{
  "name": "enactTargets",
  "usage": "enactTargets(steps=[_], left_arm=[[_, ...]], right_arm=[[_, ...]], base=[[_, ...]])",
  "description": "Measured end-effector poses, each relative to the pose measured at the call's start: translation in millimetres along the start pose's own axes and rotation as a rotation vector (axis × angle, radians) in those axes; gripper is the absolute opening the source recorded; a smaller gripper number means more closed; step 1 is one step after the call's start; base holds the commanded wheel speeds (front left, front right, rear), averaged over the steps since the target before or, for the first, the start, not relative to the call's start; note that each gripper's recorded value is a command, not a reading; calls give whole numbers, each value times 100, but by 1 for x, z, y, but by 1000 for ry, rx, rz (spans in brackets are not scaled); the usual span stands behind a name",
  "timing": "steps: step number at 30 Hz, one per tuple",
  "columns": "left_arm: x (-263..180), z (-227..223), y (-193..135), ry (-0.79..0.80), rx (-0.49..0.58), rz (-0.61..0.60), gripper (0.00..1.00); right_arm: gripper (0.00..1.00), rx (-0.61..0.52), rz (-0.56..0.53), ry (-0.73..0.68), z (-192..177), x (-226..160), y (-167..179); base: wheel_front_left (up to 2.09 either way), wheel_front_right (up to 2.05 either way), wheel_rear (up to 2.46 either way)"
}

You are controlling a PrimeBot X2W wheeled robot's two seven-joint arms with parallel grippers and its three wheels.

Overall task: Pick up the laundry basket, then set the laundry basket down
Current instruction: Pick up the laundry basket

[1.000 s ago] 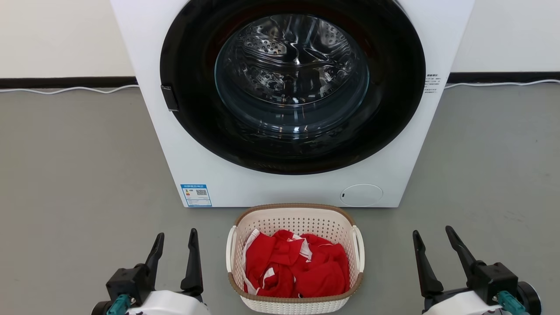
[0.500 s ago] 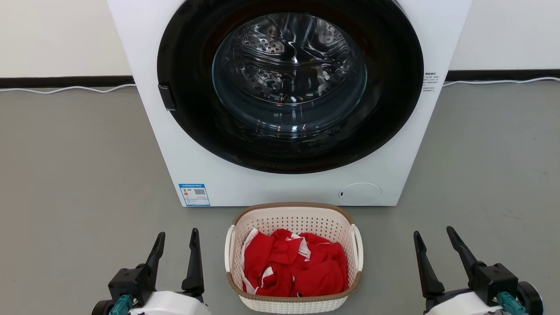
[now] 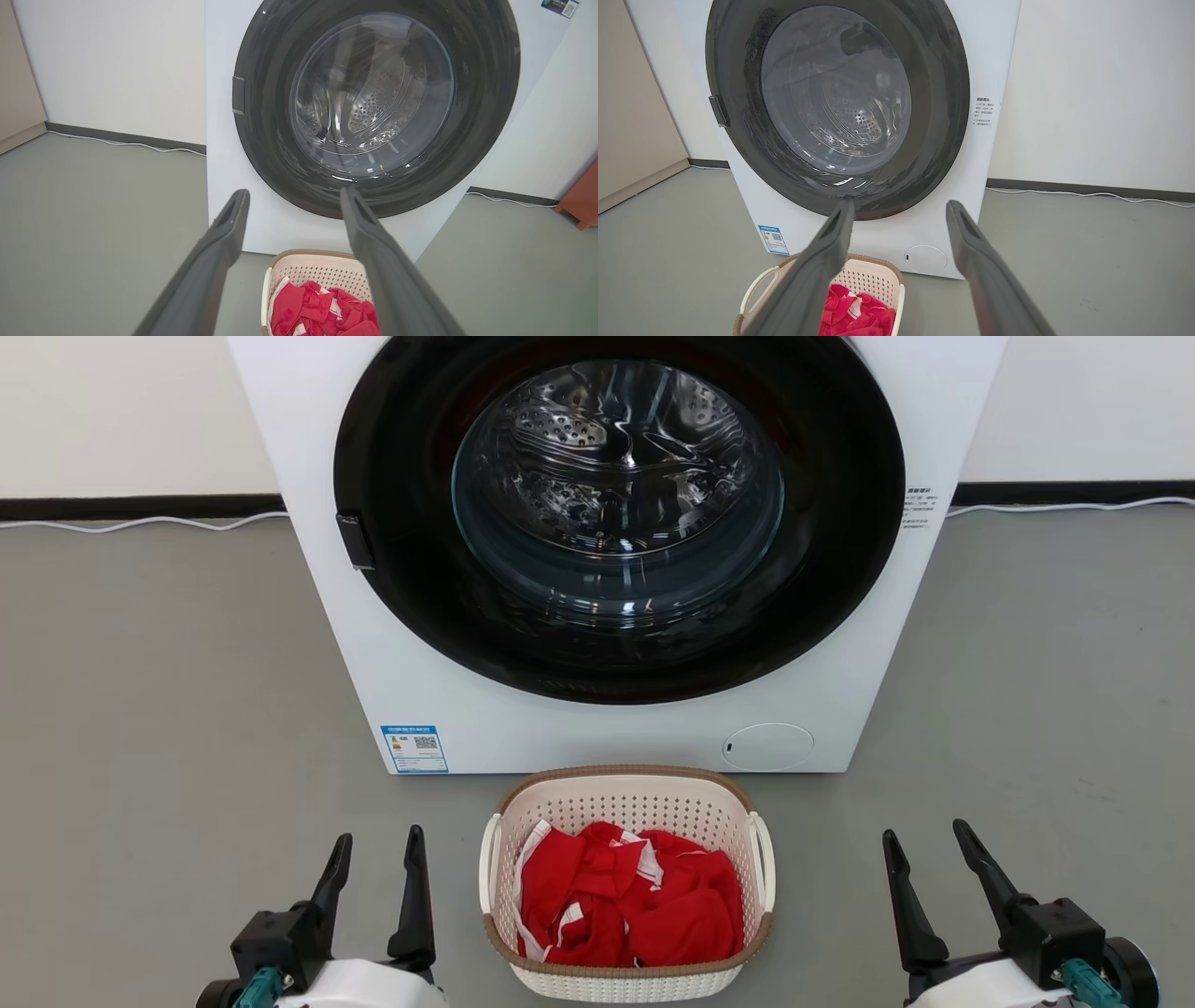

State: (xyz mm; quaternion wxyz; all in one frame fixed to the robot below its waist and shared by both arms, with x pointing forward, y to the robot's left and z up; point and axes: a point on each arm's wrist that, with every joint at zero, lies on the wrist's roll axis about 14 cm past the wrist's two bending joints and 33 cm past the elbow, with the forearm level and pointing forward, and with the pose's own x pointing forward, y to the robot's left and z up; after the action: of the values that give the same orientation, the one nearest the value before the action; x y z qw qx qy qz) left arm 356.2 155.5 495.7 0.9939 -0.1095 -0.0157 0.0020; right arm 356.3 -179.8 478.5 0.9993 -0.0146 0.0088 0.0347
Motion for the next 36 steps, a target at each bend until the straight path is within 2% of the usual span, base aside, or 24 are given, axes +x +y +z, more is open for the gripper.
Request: enactTargets(steps=[12, 18, 36], left_arm=[[0, -12, 2, 37, -3, 22, 100], [7, -26, 3, 81, -1, 31, 100], [83, -75, -17, 168, -4, -7, 100]], right_arm=[[100, 16, 5, 29, -10, 4, 2], [100, 21, 12, 40, -14, 22, 3], [100, 48, 17, 139, -61, 93, 2]], base=[[0, 0, 0], [0, 0, 0], [0, 0, 0]])
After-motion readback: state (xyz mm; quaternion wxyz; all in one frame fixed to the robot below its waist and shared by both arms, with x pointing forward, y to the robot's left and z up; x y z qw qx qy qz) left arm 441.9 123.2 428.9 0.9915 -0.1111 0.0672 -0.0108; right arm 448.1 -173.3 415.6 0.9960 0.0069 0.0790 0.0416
